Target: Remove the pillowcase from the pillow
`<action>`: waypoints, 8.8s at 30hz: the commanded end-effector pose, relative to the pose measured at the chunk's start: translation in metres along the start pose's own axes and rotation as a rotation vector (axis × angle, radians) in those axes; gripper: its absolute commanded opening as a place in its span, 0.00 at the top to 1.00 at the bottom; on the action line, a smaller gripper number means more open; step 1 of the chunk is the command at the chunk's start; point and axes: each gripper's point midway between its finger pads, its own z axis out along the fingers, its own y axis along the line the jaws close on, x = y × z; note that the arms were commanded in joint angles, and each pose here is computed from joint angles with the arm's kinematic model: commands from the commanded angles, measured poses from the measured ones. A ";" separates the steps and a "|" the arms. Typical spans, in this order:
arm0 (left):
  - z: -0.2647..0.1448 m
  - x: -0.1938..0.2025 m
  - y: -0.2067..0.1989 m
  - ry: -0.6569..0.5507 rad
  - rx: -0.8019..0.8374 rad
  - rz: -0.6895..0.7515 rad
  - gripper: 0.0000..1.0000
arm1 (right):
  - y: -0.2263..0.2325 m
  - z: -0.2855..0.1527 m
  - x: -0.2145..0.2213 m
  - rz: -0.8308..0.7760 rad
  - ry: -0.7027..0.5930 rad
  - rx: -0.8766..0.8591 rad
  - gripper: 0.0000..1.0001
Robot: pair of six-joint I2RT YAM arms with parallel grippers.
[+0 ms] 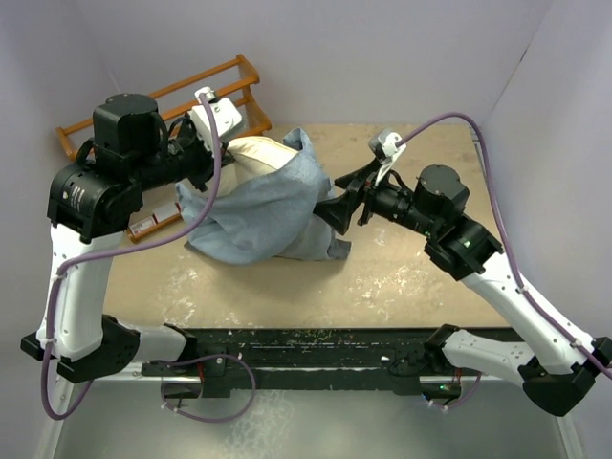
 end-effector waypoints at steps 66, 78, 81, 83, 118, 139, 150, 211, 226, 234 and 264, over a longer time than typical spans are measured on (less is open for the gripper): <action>-0.026 -0.084 0.026 -0.341 -0.132 0.056 1.00 | -0.016 -0.036 -0.113 -0.148 -0.095 0.286 0.22; 0.015 -0.015 -0.016 -0.127 0.104 0.053 1.00 | 0.090 0.028 -0.068 -0.384 0.107 -0.164 0.14; 0.011 -0.016 -0.023 -0.144 0.130 0.064 1.00 | 0.087 0.045 -0.039 -0.424 0.206 -0.141 0.13; 0.008 -0.018 -0.029 -0.153 0.163 0.071 1.00 | 0.076 0.053 -0.028 -0.452 0.249 -0.095 0.13; -0.052 -0.052 -0.081 -0.309 0.403 0.088 0.40 | -0.031 0.062 -0.060 -0.313 0.072 0.298 1.00; 0.033 0.114 -0.004 0.020 0.008 0.070 0.11 | -0.014 -0.029 -0.106 -0.150 -0.246 0.043 1.00; 0.066 0.160 -0.010 0.122 0.134 0.085 0.23 | 0.026 -0.049 -0.123 -0.201 -0.259 -0.112 1.00; 0.052 0.293 0.037 0.390 -0.238 0.031 1.00 | -0.015 -0.269 -0.301 0.032 -1.195 0.618 1.00; 0.130 0.161 0.005 0.309 0.064 -0.182 0.39 | -0.093 -0.124 -0.212 -0.179 -0.594 0.746 1.00; 0.110 0.131 0.020 0.259 0.056 -0.110 0.01 | -0.138 -0.113 -0.147 -0.302 -0.375 0.909 1.00; 0.061 0.235 0.054 0.208 -0.268 -0.303 0.01 | -0.079 0.018 0.140 0.002 0.116 0.641 0.00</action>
